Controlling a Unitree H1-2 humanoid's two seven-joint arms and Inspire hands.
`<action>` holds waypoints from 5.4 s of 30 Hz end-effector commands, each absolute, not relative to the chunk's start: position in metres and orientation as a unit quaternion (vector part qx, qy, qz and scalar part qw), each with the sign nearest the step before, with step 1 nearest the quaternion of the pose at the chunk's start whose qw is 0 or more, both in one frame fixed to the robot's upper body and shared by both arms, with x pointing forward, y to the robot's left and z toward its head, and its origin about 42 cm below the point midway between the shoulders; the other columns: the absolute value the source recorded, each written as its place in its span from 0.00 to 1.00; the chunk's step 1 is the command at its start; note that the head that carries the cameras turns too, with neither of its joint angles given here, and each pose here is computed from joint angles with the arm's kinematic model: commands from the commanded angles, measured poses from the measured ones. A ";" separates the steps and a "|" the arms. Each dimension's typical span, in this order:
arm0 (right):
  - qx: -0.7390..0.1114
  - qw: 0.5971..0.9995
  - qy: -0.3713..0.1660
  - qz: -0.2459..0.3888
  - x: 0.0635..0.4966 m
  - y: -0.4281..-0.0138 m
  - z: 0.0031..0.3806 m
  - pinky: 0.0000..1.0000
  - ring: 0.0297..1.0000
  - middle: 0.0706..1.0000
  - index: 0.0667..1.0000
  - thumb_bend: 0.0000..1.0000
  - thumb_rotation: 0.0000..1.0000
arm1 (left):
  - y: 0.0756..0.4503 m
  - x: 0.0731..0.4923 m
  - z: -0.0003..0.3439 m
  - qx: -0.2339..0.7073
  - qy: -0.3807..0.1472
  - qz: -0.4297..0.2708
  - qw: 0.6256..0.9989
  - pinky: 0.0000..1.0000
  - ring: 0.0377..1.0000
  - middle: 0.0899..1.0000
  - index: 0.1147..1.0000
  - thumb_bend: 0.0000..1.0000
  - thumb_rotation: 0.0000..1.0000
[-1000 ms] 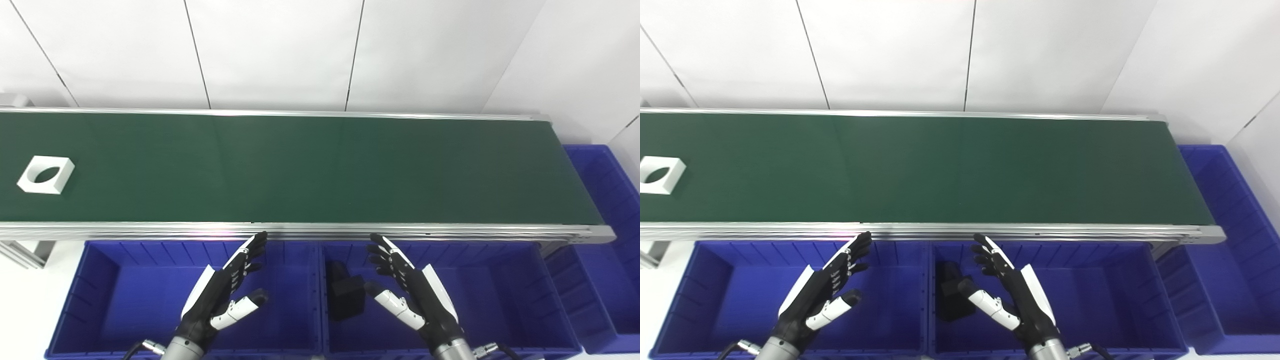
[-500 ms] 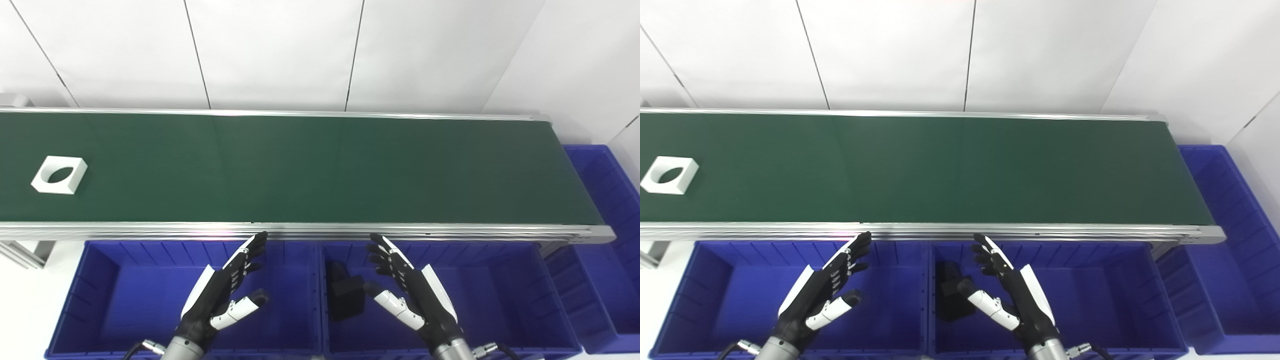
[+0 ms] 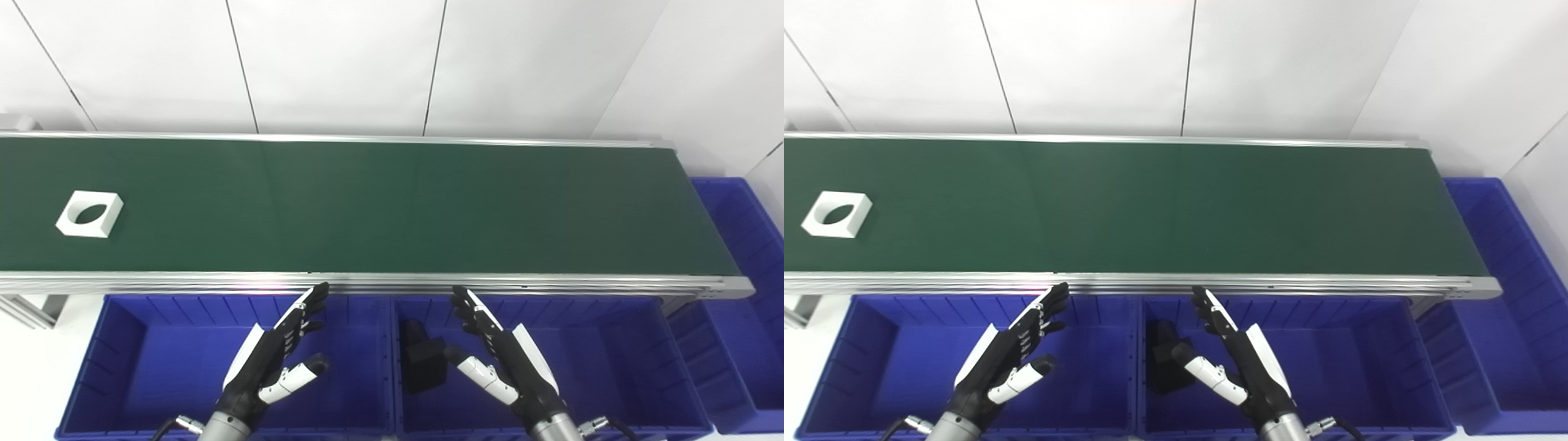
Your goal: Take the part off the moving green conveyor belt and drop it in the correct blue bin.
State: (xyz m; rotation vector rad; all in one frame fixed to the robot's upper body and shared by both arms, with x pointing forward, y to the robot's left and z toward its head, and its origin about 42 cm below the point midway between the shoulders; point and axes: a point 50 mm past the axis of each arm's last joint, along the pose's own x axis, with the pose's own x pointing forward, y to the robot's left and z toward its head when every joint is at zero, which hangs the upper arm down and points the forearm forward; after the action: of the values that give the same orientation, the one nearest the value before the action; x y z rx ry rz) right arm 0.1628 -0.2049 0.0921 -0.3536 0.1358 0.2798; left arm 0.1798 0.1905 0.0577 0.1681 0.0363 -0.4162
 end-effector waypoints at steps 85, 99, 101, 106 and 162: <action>-0.122 0.986 -0.029 0.110 0.178 -0.215 0.072 0.82 0.84 0.86 0.97 0.66 0.75 | 0.215 0.305 0.195 0.185 -0.209 -0.162 0.947 0.86 0.93 0.96 0.92 0.75 0.49; -0.109 0.986 -0.049 0.112 0.181 -0.220 0.068 0.84 0.84 0.86 1.00 0.65 0.77 | 0.239 0.371 0.192 0.305 -0.135 -0.137 0.933 0.96 1.00 1.00 0.95 0.81 0.42; -0.111 0.986 -0.052 0.114 0.182 -0.222 0.067 0.84 0.84 0.86 1.00 0.65 0.77 | 0.243 0.379 0.191 0.315 -0.128 -0.137 0.930 0.95 1.00 1.00 0.95 0.82 0.40; -0.115 0.985 -0.059 0.115 0.184 -0.223 0.065 0.83 0.84 0.85 0.99 0.66 0.78 | 0.254 0.399 0.190 0.352 -0.114 -0.138 0.919 0.91 0.98 1.00 0.96 0.85 0.33; -0.099 0.986 -0.073 0.112 0.175 -0.242 0.065 0.85 0.87 0.87 1.00 0.64 0.79 | 0.246 0.458 0.132 0.544 0.044 -0.187 0.817 0.31 0.36 0.41 0.42 0.51 0.00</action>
State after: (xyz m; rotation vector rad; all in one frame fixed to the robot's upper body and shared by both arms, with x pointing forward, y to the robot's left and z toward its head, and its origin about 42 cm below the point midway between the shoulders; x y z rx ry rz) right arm 0.1730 -0.2415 0.0550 -0.2099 -0.0708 0.2293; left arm 0.4481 0.2479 0.1161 1.1546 0.1220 -0.4027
